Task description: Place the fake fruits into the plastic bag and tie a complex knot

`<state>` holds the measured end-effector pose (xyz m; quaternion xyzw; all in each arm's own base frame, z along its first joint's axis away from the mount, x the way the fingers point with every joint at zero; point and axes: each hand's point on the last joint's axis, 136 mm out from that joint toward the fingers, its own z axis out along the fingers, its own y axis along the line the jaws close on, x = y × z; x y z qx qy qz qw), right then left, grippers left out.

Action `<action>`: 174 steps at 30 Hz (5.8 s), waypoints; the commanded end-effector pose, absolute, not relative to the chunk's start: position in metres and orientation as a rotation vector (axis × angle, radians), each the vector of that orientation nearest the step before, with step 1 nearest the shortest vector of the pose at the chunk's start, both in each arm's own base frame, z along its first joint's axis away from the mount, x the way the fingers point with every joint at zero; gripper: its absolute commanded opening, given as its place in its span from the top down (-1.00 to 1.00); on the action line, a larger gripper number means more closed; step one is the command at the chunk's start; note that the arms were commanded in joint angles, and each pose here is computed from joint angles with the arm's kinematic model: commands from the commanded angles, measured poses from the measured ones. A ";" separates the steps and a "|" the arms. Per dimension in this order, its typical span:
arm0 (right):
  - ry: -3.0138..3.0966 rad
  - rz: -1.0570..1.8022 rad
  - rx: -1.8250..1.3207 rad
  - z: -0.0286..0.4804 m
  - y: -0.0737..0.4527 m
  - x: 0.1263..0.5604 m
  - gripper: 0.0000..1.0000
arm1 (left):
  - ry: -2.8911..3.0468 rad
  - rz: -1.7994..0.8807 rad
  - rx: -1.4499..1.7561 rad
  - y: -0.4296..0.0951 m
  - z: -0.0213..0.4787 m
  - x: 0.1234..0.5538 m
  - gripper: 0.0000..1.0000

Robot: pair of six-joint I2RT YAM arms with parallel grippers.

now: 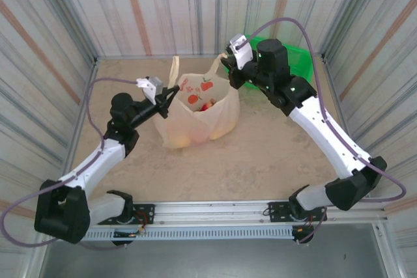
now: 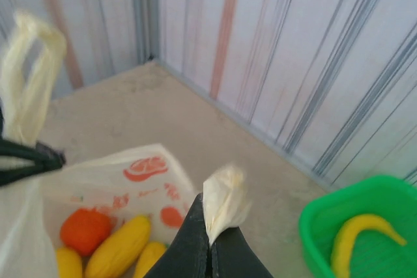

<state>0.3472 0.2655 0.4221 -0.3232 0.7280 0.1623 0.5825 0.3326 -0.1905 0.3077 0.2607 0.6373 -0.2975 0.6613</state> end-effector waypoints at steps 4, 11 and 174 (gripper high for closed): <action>1.790 0.124 -0.526 0.456 0.219 0.315 1.00 | 1.337 -0.486 0.483 -0.161 0.341 0.331 1.00; 1.892 0.108 -0.416 0.447 0.198 0.284 1.00 | 1.275 -0.502 0.504 -0.161 0.357 0.324 1.00; 1.391 0.151 -1.349 0.264 0.313 0.287 1.00 | 1.852 -1.245 0.917 -0.295 0.297 0.277 0.15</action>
